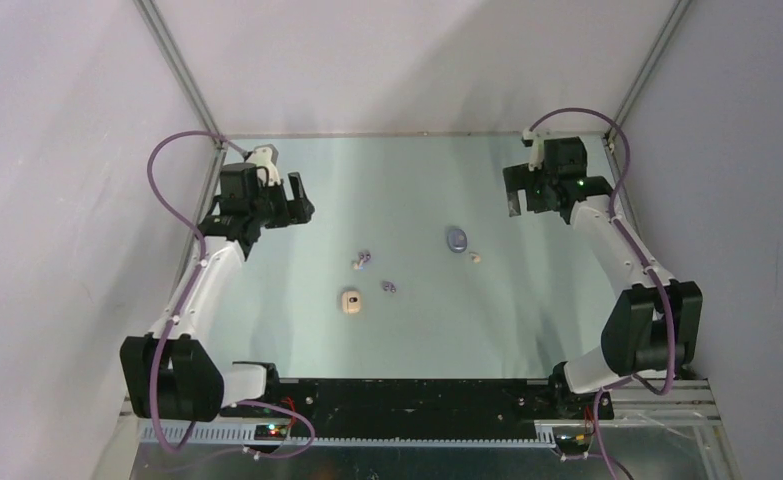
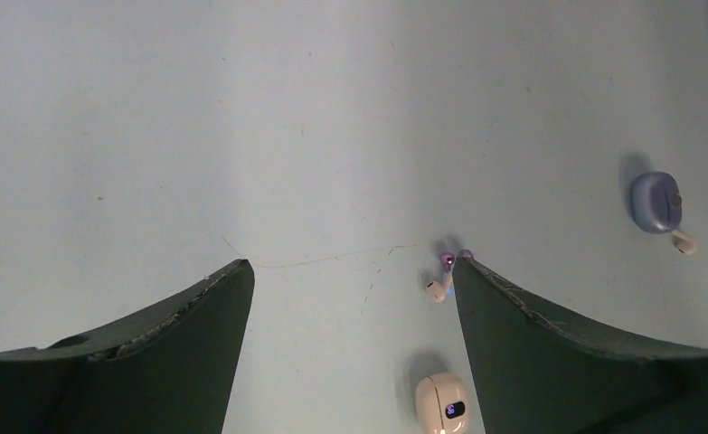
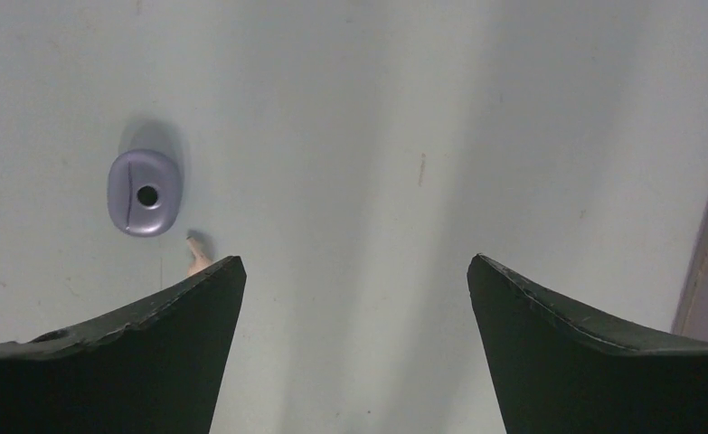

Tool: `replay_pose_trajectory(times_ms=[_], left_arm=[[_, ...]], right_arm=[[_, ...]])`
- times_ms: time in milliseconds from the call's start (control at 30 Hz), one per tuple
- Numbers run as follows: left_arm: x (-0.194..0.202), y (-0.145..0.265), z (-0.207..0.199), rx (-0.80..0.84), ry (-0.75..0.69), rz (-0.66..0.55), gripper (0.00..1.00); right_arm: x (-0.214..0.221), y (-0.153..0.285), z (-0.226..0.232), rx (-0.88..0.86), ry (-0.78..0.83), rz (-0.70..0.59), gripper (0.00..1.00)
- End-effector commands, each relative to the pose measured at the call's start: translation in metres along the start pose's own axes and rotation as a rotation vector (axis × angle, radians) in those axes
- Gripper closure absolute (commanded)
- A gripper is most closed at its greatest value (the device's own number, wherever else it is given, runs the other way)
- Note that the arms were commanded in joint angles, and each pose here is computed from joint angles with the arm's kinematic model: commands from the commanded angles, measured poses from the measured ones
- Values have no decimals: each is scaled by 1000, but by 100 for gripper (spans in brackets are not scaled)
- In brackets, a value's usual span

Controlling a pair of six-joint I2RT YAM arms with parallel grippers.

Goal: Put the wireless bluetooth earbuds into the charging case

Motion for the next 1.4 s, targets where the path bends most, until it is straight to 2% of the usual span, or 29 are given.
replay_pose_trajectory(times_ms=[0, 67, 133, 400, 600, 800, 1000, 1200, 1367], left_arm=[[-2, 0, -7, 51, 19, 17, 13], [2, -1, -9, 68, -4, 37, 14], [7, -1, -10, 78, -20, 59, 14], [20, 4, -5, 71, -64, 102, 14], [33, 7, -1, 44, -55, 110, 15], [36, 10, 0, 44, -62, 115, 15], [36, 11, 0, 45, -73, 111, 15], [36, 9, -1, 51, -70, 111, 15], [33, 8, 0, 50, -75, 108, 15]], right_arm=[[-18, 1, 34, -197, 208, -33, 3], [-19, 0, 54, -335, 314, -35, 7], [-22, -8, 63, -376, 362, -42, 9], [-34, -54, 71, -432, 493, -35, 20], [-44, -83, 72, -475, 666, -69, 28], [-29, -113, 76, -459, 922, -41, 30], [1, -128, 84, -493, 1085, 21, 30], [26, -134, 98, -548, 1166, 79, 31], [43, -128, 113, -639, 1175, 116, 30]])
Point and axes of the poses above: each gripper's point midway between its finger pads, its own y axis back along the fingers, its own z axis along the line the jaws close on, x = y × z, the point moved 3 cm from there along y, back along the fingers, and after that the axes turned 1 degree about -y, right-handed, at the moved point
